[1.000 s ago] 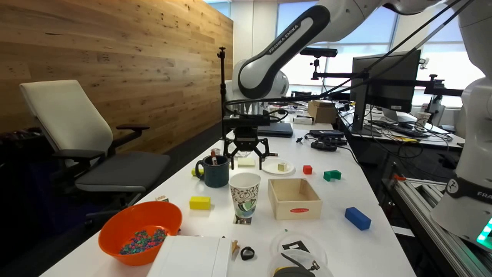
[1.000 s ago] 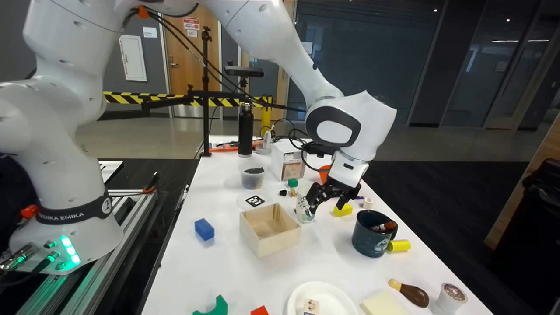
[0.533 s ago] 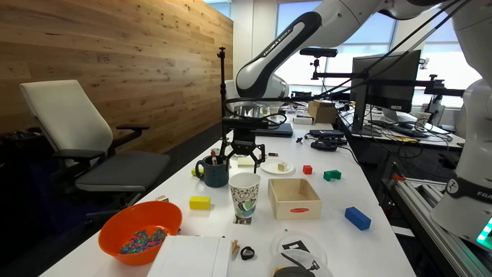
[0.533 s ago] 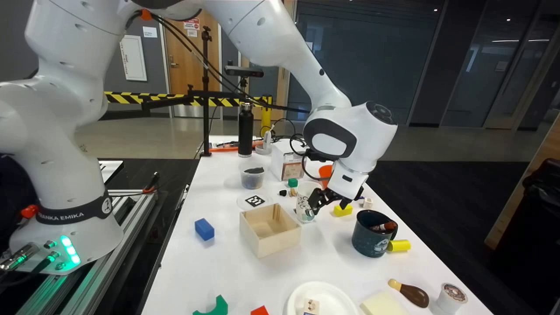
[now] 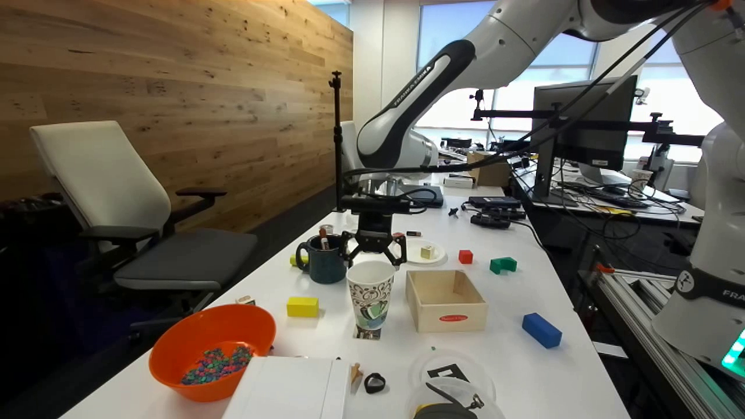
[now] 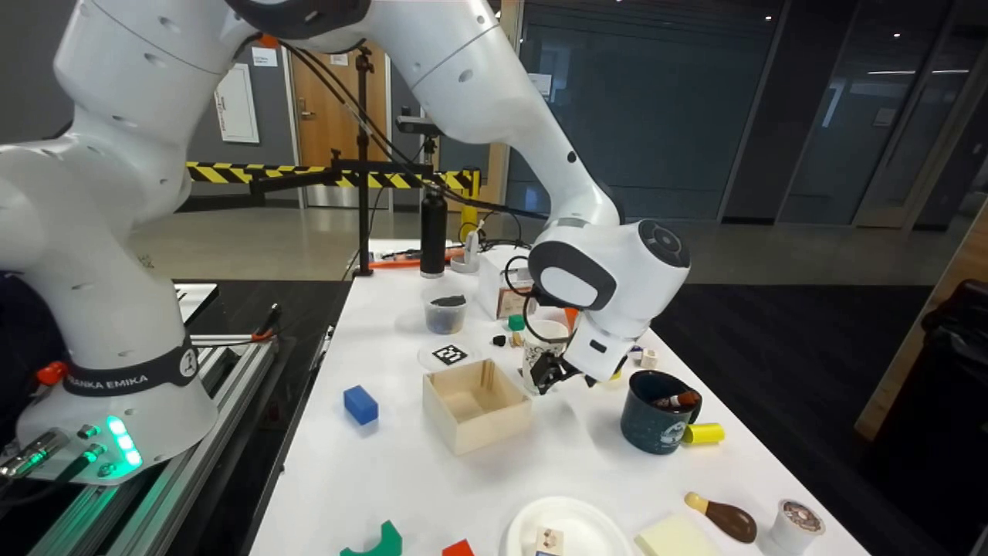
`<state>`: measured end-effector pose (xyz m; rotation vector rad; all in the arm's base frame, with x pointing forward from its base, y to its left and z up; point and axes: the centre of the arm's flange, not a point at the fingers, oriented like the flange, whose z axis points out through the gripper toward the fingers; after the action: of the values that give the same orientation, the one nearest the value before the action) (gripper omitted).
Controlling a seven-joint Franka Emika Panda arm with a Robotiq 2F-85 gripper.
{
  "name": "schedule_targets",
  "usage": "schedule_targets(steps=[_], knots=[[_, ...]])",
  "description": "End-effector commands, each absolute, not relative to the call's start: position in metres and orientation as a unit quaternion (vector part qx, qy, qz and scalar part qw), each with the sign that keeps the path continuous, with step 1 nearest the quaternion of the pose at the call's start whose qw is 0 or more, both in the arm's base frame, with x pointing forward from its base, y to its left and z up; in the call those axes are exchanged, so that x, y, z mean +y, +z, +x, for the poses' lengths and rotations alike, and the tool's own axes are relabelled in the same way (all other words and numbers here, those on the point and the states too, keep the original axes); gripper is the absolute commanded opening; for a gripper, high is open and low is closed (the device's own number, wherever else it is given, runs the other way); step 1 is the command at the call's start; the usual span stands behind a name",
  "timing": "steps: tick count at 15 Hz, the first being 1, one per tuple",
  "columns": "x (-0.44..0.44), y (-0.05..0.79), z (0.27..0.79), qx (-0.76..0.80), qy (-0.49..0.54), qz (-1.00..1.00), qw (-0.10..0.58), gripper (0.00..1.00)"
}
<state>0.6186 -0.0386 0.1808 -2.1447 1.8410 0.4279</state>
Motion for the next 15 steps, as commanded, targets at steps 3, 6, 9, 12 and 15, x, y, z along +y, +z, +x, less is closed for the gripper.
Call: schedule_targets(steps=[3,6,9,12,15], knots=[[-0.026,0.165,0.616,0.619,0.176,-0.744,0.179,1.0],[-0.021,0.162,0.615,0.616,0.18,-0.743,0.188,1.0],[-0.02,0.161,0.614,0.621,0.184,-0.736,0.195,1.0],[-0.018,0.159,0.611,0.626,0.194,-0.728,0.201,1.0],[-0.016,0.157,0.604,0.629,0.207,-0.722,0.2,1.0]])
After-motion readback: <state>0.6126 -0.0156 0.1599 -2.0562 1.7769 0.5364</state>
